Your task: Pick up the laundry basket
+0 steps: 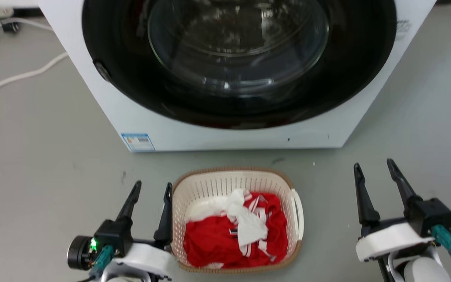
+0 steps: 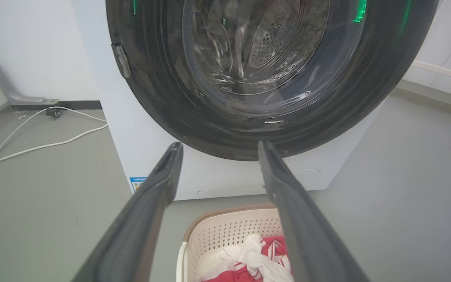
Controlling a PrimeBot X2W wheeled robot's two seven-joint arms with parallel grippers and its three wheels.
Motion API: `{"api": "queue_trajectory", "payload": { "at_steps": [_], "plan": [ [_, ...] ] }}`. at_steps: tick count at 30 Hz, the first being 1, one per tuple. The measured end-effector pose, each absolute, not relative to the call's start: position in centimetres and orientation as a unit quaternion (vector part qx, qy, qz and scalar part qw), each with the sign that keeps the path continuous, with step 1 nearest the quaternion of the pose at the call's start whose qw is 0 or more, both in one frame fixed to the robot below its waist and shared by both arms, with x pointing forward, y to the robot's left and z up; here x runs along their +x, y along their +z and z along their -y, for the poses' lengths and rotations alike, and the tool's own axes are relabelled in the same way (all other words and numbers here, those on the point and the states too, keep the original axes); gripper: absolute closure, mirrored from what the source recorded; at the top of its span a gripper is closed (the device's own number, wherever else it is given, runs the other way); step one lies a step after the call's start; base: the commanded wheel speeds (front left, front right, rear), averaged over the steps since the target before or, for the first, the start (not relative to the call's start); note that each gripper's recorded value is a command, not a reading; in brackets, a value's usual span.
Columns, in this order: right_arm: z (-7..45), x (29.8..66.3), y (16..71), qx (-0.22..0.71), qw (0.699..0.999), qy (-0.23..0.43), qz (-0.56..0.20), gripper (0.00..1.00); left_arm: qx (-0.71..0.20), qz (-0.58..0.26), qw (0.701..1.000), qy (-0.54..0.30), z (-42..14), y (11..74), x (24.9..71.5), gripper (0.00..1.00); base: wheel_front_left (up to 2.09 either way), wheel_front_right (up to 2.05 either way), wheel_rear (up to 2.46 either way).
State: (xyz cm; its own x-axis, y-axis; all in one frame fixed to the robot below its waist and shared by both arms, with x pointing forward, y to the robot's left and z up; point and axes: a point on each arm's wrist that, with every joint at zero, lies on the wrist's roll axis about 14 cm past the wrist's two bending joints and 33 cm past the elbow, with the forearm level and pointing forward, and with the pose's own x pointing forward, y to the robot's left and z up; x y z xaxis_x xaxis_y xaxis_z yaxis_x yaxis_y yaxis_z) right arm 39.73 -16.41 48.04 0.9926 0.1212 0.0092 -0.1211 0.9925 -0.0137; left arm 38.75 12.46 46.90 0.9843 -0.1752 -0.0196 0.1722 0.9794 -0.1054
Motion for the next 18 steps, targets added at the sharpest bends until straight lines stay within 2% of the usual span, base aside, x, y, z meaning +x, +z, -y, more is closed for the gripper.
{"api": "queue_trajectory", "payload": {
  "at_steps": [8, 15, 18],
  "plan": [
    [17.0, 43.8, 41.1, 0.025, 0.995, 0.046, -0.080, 0.00, -0.067, -0.092, 0.991, -0.077, -13.5, 40.3, 43.9, 0.00, 0.00, 0.00, 0.00],
    [15.2, 46.2, 35.2, 0.010, 0.986, 0.076, -0.150, 0.00, -0.058, -0.158, 0.983, -0.073, -14.5, 34.3, 47.1, 0.00, 0.00, 0.00, 0.00],
    [13.9, 46.6, 30.5, 0.005, 0.971, 0.097, -0.218, 0.00, -0.051, -0.242, 0.966, -0.078, -14.8, 28.3, 46.8, 0.00, 0.00, 0.00, 0.00]
  ]
}}
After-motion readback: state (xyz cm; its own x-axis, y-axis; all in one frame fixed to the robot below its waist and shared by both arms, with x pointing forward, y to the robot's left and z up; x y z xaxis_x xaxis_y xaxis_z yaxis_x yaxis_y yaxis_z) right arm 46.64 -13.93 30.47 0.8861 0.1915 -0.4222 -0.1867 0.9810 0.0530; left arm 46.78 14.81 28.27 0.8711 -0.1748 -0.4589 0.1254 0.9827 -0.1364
